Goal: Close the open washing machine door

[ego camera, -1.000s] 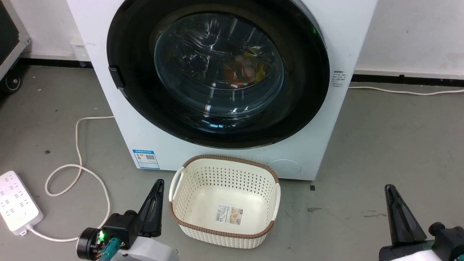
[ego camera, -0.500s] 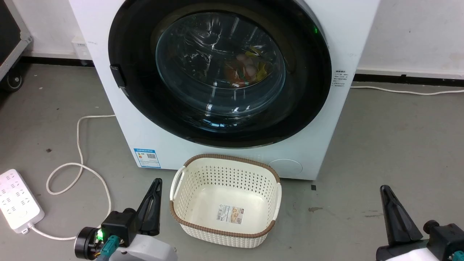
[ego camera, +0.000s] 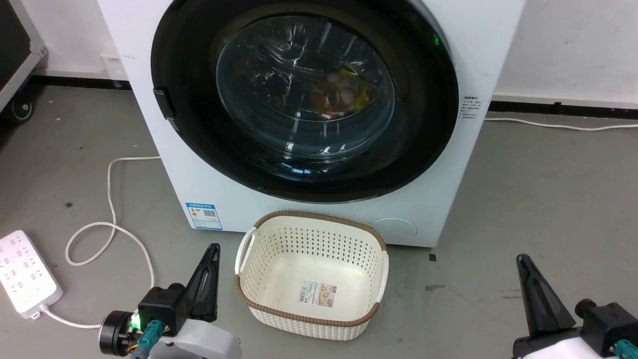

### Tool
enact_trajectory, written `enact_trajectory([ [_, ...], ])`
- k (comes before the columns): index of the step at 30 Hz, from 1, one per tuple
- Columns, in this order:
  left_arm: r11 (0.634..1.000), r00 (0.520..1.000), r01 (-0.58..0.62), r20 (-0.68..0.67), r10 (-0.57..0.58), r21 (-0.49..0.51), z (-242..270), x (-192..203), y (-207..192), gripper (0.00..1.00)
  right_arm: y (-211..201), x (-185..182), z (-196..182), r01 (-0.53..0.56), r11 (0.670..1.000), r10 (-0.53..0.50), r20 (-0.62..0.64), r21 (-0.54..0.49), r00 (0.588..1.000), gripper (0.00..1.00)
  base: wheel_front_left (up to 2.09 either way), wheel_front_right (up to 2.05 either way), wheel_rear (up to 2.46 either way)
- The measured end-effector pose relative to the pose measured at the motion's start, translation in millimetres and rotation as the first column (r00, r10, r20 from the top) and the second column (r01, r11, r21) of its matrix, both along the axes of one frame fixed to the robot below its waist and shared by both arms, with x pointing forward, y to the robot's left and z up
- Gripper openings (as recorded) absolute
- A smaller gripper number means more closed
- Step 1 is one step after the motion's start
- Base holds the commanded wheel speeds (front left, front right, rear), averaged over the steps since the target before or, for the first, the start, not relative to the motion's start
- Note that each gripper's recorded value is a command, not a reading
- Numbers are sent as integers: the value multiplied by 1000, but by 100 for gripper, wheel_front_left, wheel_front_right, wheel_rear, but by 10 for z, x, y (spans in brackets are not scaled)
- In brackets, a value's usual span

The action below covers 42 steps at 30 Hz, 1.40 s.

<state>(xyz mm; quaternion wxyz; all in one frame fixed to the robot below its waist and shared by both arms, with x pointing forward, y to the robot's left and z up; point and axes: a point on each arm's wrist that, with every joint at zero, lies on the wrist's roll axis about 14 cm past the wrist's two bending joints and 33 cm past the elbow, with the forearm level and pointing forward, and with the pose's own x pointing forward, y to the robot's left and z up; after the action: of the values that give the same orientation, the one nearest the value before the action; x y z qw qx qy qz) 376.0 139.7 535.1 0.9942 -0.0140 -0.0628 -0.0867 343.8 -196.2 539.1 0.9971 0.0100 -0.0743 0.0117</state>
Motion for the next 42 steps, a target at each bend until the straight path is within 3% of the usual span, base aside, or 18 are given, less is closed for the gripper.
enact_trajectory([
  [42,997,996,-72,-45,73,35,-5,18,153,0,161,123,-69,-49,998,47,-74,-28,996,0,0,0,0],
])
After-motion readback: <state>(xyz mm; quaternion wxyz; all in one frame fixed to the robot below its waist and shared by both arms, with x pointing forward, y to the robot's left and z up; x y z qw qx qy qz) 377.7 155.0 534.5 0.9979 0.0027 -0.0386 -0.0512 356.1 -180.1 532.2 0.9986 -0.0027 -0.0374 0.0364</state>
